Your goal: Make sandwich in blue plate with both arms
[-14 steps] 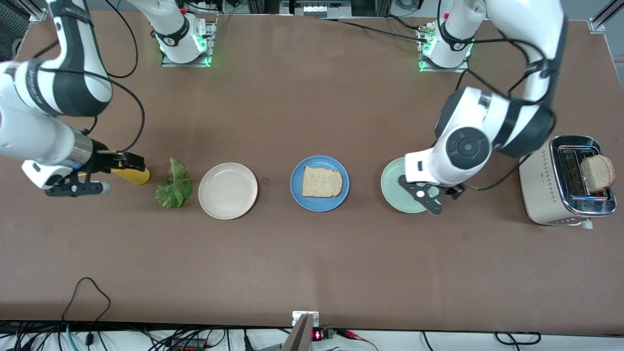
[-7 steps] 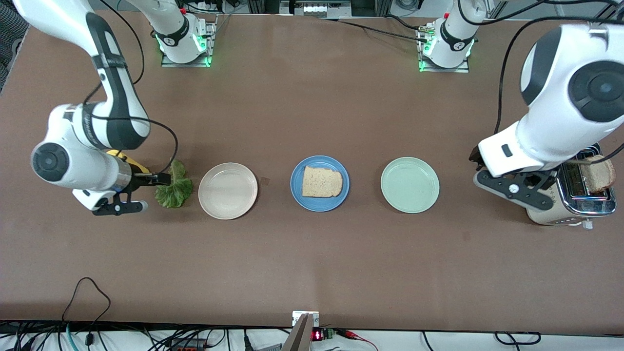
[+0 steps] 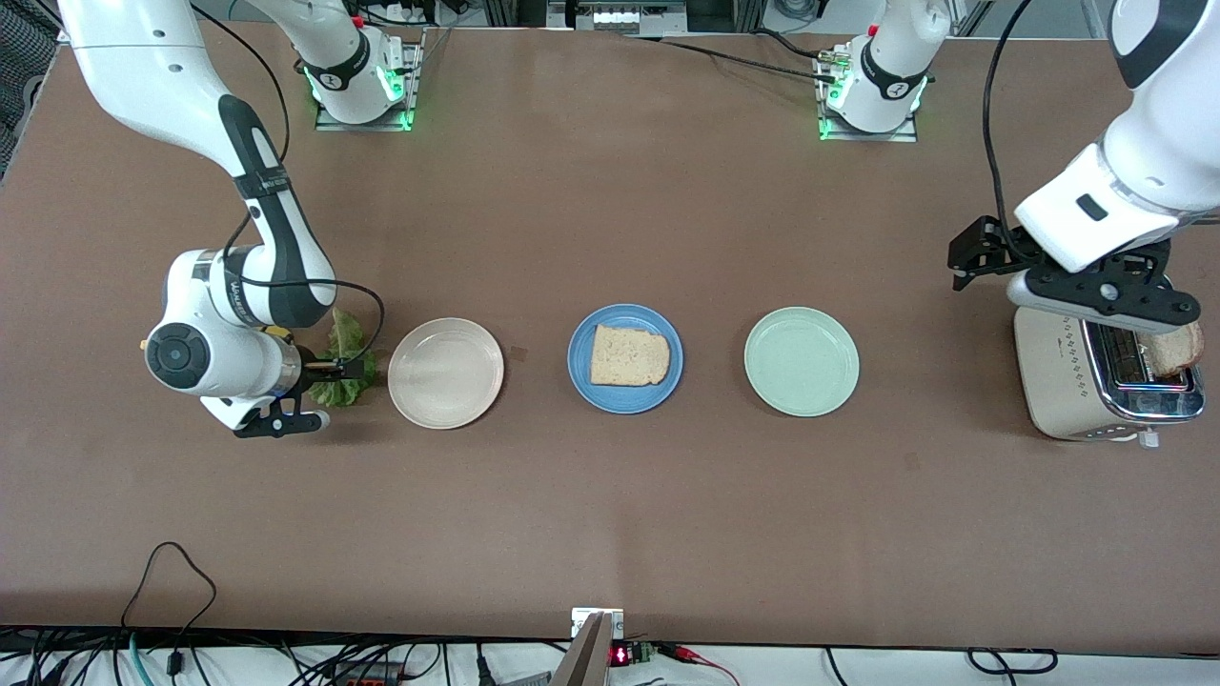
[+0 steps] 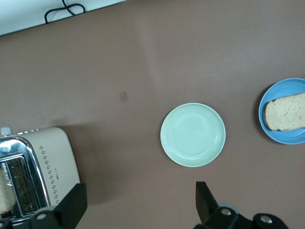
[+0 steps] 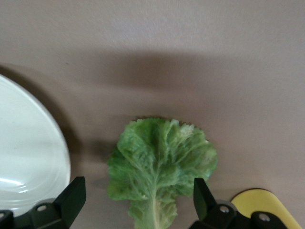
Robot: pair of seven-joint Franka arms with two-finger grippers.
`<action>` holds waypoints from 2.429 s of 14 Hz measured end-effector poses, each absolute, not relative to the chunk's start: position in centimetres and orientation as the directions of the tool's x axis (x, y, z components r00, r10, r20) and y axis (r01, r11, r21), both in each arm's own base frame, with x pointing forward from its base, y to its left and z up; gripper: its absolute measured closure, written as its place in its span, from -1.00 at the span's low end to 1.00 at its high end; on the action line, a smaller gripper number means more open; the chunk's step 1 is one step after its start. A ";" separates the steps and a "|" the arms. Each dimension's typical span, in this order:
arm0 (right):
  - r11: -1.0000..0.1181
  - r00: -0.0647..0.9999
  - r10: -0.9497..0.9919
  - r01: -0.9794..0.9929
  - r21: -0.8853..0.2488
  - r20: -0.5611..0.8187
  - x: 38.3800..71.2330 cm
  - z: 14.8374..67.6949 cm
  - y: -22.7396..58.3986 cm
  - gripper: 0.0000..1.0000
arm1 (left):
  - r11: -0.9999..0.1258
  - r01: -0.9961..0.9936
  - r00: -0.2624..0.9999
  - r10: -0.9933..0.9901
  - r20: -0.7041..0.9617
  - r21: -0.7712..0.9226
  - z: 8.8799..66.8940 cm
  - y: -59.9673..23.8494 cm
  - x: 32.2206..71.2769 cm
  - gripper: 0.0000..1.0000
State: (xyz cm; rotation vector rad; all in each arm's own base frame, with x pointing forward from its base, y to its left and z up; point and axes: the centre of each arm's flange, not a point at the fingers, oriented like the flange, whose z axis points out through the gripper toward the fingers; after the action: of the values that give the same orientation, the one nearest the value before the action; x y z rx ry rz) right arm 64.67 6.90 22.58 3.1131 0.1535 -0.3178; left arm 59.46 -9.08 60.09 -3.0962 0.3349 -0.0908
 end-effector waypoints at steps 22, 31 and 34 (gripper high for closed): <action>-0.995 0.972 0.092 0.096 0.008 -0.215 64.0 18.1 6.5 -0.02 | -0.985 -0.169 0.984 -0.168 -0.064 -0.019 61.0 -4.4 54.3 -1.00; -0.995 0.974 0.090 0.095 0.010 -0.210 64.1 18.3 6.4 0.45 | -0.986 -0.168 0.984 -0.166 -0.070 -0.019 60.7 -4.3 54.4 -1.00; -0.995 0.974 0.093 0.097 0.008 -0.205 64.2 18.6 6.6 0.74 | -0.986 -0.167 0.983 -0.165 -0.075 -0.018 60.4 -4.3 54.6 -1.00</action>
State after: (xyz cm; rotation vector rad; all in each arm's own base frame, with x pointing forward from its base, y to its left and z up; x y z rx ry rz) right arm 64.22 6.62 18.62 3.1031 0.1497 -0.3215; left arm 54.56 -4.27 60.43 -3.1044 0.2600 0.1141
